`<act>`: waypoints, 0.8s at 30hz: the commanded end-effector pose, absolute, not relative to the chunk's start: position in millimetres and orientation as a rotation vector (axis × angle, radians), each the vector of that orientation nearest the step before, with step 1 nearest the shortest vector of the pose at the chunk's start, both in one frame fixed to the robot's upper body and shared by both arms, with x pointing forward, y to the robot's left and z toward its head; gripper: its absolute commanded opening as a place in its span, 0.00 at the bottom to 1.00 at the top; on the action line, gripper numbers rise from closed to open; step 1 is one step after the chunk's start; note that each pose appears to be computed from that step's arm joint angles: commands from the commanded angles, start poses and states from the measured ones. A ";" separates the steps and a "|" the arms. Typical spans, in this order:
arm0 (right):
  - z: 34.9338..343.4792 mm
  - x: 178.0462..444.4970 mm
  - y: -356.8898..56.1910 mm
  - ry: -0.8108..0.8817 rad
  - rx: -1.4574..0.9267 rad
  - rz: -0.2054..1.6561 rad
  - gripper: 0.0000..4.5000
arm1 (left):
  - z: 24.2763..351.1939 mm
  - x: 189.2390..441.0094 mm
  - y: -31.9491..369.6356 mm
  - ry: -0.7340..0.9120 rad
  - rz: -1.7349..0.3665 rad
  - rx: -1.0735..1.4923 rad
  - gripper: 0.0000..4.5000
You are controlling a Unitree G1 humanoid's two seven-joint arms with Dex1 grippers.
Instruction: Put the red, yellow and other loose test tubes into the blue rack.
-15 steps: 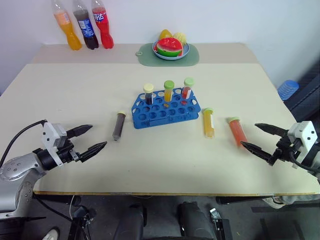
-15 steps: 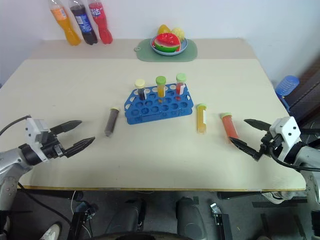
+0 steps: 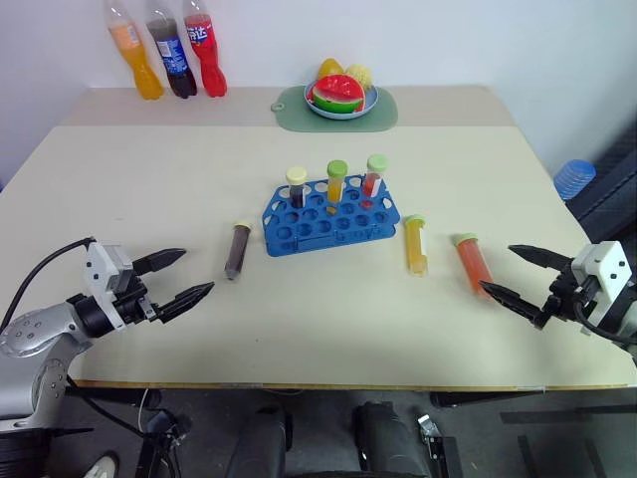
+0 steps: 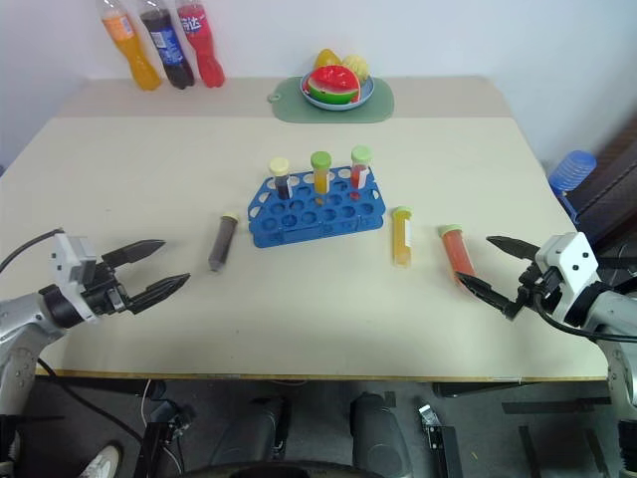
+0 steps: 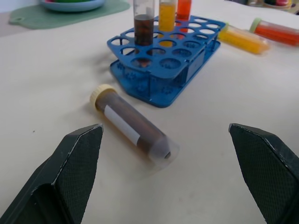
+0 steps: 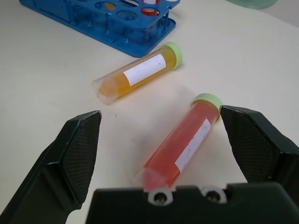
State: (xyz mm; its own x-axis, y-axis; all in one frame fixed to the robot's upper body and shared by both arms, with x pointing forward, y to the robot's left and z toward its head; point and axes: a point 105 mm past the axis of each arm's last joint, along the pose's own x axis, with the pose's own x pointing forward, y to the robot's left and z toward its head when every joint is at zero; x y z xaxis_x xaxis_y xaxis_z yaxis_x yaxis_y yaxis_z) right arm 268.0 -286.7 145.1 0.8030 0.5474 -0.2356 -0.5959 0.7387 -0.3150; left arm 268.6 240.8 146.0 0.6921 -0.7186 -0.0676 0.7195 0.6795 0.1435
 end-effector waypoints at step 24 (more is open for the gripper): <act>176.4 340.3 -279.6 0.773 -0.079 0.193 1.00 | 153.0 255.4 162.3 -0.079 -1.123 0.090 0.99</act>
